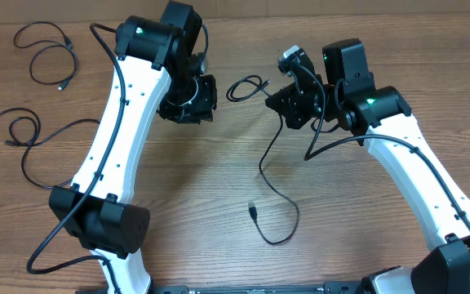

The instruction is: Untangle cables

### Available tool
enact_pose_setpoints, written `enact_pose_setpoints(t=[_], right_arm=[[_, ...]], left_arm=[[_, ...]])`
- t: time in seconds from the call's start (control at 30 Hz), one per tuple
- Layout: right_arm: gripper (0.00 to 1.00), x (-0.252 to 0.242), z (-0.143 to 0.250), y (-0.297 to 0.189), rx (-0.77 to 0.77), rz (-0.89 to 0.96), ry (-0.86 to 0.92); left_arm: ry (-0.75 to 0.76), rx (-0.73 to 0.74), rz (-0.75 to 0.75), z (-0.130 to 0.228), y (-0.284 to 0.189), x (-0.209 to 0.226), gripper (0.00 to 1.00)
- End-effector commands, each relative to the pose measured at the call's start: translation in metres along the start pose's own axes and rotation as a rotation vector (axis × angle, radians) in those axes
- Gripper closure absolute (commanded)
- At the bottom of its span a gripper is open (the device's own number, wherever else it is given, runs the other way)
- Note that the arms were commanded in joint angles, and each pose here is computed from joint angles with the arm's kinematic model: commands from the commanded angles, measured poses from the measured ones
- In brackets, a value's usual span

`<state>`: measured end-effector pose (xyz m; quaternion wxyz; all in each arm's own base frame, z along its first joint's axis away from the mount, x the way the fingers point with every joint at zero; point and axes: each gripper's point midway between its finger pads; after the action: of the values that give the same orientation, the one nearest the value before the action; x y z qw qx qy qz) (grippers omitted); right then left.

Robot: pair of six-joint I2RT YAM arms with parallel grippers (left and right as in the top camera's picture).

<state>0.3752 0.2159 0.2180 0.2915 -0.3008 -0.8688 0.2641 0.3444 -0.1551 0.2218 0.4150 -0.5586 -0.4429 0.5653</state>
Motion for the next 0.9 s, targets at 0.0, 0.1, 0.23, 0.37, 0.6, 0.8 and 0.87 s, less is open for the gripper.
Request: enact_pose_setpoints(t=[0.0, 0.1, 0.23, 0.37, 0.6, 0.8, 0.87], right_arm=[[0.96, 0.001, -0.012, -0.005, -0.041, 0.004, 0.152], [0.96, 0.000, -0.021, -0.005, -0.075, -0.005, 0.351], [0.96, 0.001, -0.027, -0.006, -0.097, -0.019, 0.531], [0.96, 0.016, -0.031, -0.007, -0.077, -0.116, 0.741], [0.96, 0.030, -0.044, -0.010, -0.086, -0.218, 0.792], [0.96, 0.044, -0.052, -0.014, -0.085, -0.306, 0.778], [0.96, 0.044, -0.054, -0.015, -0.090, -0.311, 0.800]], left_arm=[[-0.038, -0.067, -0.007, -0.011, -0.008, -0.001, 0.78], [-0.013, -0.107, 0.036, -0.022, -0.009, -0.011, 0.79], [0.022, -0.143, 0.076, -0.031, -0.010, -0.019, 0.79], [0.043, -0.210, 0.103, -0.047, -0.014, -0.027, 0.86], [0.090, -0.248, 0.122, -0.053, -0.011, -0.046, 0.85], [0.109, -0.252, 0.150, -0.053, -0.009, -0.059, 0.96], [0.126, -0.251, 0.178, -0.051, -0.009, -0.068, 0.96]])
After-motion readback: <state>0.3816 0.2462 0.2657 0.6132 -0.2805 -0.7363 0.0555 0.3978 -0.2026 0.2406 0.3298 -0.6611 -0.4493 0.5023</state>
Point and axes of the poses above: each gripper's point midway between its finger pads, its own y axis out along the fingers, its own x axis along the line the jaws close on, z = x × y, and after that the axes turned 2 degrees about y, right-handed
